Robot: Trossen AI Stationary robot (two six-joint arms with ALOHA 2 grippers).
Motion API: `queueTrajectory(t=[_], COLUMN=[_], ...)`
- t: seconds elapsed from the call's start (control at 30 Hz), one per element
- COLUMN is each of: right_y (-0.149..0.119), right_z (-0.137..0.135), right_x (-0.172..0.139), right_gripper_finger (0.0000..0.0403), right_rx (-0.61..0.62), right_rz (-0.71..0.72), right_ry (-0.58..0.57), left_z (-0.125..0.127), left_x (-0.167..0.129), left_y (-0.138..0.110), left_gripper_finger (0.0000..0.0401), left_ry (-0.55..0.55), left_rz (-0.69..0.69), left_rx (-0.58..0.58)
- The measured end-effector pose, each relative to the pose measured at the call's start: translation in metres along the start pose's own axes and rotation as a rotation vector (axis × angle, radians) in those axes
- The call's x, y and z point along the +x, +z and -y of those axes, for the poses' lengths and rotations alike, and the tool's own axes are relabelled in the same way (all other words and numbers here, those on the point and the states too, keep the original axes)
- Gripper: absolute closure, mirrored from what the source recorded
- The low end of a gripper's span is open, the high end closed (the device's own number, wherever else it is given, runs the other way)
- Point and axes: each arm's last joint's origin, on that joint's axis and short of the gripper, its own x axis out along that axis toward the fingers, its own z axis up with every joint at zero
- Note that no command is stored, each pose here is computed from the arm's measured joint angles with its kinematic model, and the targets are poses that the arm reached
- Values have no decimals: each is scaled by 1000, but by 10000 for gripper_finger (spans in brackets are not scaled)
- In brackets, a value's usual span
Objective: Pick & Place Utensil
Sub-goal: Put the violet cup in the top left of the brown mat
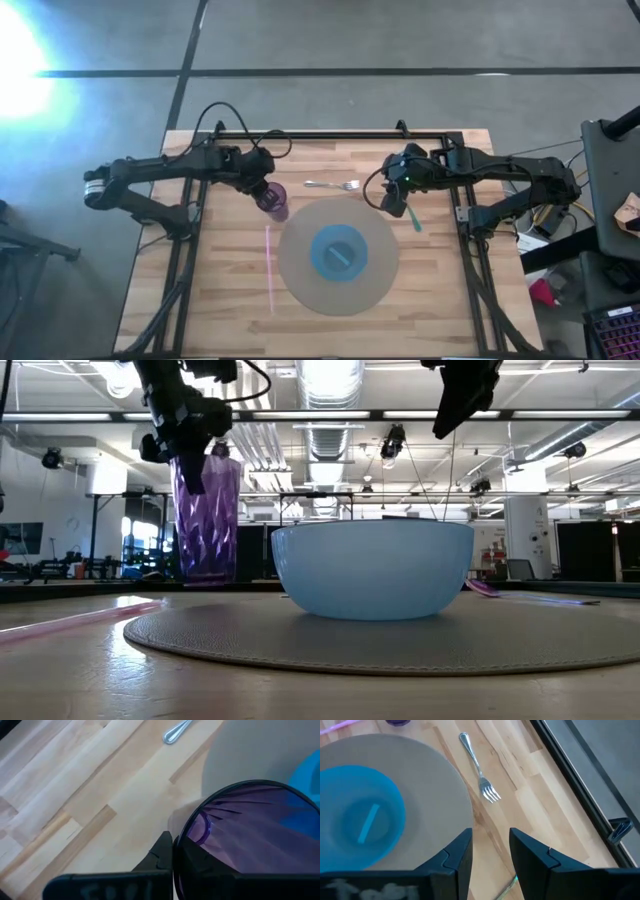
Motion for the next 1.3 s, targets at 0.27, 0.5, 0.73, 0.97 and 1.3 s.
queueTrajectory(t=[0.27,0.5,0.73,0.97,1.3], right_y=[0,0,0,0,0], right_z=[0,0,0,0,0], right_x=[0,0,0,0,0], right_gripper_finger=[280,280,280,280,280], right_rx=[1,0,0,3,3], right_rz=[1,2,1,1,1], right_ry=[0,0,0,0,0], left_z=[1,3,3,3,3], left_x=[13,18,18,20,22], left_y=[3,6,6,6,4], left_gripper_finger=[395,394,394,394,391], left_ry=[22,18,20,24,32], left_rz=[-28,-21,-24,-31,-41], left_rx=[5,18,17,17,16])
